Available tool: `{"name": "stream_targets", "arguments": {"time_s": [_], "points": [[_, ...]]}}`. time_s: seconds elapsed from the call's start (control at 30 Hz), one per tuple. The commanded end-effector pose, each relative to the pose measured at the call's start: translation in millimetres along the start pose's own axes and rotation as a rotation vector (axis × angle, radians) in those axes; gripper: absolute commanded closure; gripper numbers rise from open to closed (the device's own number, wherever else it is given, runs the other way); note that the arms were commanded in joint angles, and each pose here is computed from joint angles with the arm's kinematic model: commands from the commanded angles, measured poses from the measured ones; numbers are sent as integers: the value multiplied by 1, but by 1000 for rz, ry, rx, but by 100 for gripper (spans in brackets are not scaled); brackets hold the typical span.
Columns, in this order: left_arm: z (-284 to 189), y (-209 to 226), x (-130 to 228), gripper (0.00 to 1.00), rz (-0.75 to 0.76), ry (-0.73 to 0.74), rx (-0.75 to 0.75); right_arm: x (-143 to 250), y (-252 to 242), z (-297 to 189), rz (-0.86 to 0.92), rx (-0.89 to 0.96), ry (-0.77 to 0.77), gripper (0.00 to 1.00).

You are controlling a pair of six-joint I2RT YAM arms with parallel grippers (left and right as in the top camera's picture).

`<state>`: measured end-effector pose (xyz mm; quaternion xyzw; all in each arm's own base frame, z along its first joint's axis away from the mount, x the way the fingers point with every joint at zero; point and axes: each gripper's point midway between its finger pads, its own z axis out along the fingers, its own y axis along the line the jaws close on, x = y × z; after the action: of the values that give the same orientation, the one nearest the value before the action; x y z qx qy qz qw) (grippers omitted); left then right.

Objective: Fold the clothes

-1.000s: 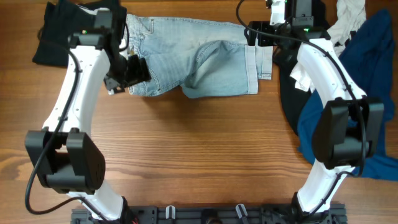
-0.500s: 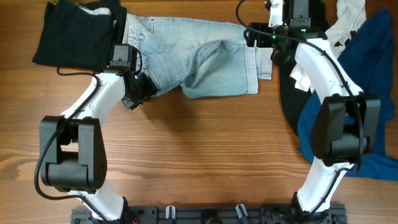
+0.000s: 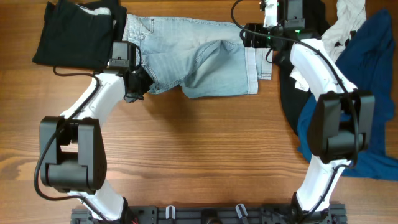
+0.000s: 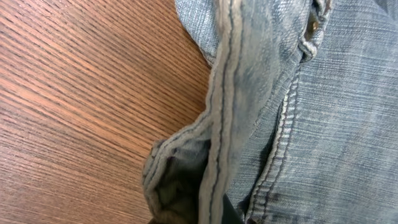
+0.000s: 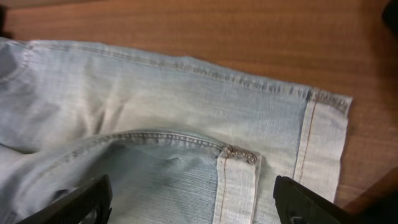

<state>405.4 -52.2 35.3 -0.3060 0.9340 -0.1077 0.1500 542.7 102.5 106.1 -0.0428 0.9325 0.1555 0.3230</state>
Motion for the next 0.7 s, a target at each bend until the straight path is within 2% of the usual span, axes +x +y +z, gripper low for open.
{"name": "stream_targets", "arguments": {"time_s": [0.0,0.23,0.47,0.6,0.67], "points": [[-21,-7,-11,96,-22,-63,30,28,-6,33,41,-10,77,18],[-28,-9,-13,96,-21,-75,41,56,-14,67,56,-19,138,18],[-28,-9,-13,94,-13,-76,41,60,-18,79,62,-19,131,19],[-28,-7,-12,94,-11,-71,35,55,-14,79,57,-43,110,27],[-28,-7,-12,95,-11,-70,35,52,-12,79,52,-52,99,36]]}}
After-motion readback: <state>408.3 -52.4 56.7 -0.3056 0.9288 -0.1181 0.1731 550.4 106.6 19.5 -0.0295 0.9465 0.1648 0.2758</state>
